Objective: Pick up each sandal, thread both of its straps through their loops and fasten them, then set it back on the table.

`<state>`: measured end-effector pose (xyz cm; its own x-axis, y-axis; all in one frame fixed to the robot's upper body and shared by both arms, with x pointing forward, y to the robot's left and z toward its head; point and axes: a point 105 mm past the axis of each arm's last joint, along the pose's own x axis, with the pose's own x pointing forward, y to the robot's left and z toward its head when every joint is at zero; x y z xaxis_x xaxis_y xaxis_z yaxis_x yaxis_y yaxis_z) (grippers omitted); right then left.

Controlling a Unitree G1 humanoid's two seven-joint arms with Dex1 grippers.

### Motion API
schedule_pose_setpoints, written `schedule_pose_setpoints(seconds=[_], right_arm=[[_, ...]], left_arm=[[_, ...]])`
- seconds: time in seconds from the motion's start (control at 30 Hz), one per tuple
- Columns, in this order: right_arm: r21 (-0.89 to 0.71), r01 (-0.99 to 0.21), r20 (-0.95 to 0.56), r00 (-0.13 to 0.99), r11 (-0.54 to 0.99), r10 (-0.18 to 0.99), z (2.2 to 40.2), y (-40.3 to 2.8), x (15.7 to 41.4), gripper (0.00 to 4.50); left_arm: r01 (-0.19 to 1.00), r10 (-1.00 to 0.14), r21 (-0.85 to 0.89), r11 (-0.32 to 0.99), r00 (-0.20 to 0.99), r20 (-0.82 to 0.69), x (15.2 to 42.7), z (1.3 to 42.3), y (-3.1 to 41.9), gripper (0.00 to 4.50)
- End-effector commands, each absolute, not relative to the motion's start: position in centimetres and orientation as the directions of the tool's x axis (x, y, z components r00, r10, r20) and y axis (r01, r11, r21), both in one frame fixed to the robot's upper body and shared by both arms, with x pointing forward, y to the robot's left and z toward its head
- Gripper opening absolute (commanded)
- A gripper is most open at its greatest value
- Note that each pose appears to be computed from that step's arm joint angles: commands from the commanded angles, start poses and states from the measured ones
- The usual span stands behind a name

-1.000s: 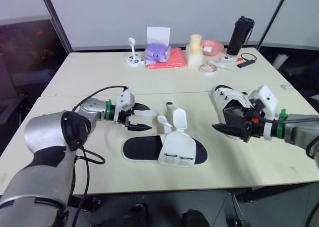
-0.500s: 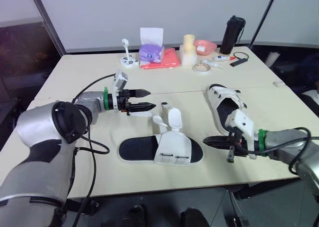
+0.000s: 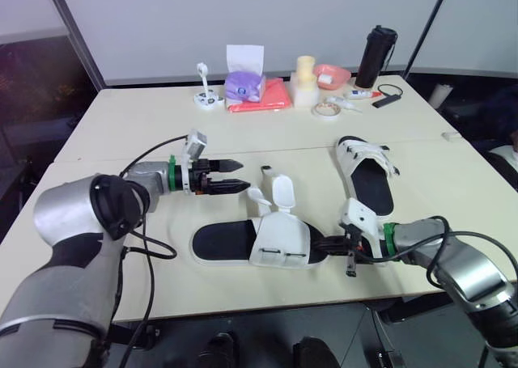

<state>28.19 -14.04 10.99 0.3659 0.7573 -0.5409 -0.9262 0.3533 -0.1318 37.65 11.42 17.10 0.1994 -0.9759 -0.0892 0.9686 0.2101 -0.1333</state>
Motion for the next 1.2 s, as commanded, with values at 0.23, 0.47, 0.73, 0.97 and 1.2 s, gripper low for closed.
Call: schedule_pose_setpoints(seconds=[0.23,0.47,0.73,0.97,1.2], right_arm=[[-0.14,-0.952,-0.554,0.303,0.272,0.776,9.5,-12.9,28.5,0.02],[-0.123,-0.964,-0.589,0.262,0.236,0.764,8.2,-13.5,27.0,0.02],[-0.134,-0.972,-0.622,0.234,0.193,0.748,7.9,-13.7,26.0,0.02],[-0.223,-0.972,-0.62,0.195,0.068,0.76,9.2,-11.3,26.1,0.02],[-0.296,-0.955,-0.659,0.18,-0.032,0.73,9.7,-10.5,26.5,0.02]], left_arm=[[0.881,-0.956,-0.37,0.294,0.266,-0.126,37.4,14.5,12.7,4.5],[0.744,-0.958,-0.611,0.27,0.271,-0.093,37.5,14.6,10.8,4.5],[0.621,-0.949,-0.728,0.29,0.285,-0.135,37.1,13.3,10.2,4.5],[0.517,-0.934,-0.804,0.295,0.333,-0.129,37.4,13.0,10.2,4.5],[0.489,-0.943,-0.829,0.27,0.309,-0.125,38.5,12.4,7.6,4.5]])
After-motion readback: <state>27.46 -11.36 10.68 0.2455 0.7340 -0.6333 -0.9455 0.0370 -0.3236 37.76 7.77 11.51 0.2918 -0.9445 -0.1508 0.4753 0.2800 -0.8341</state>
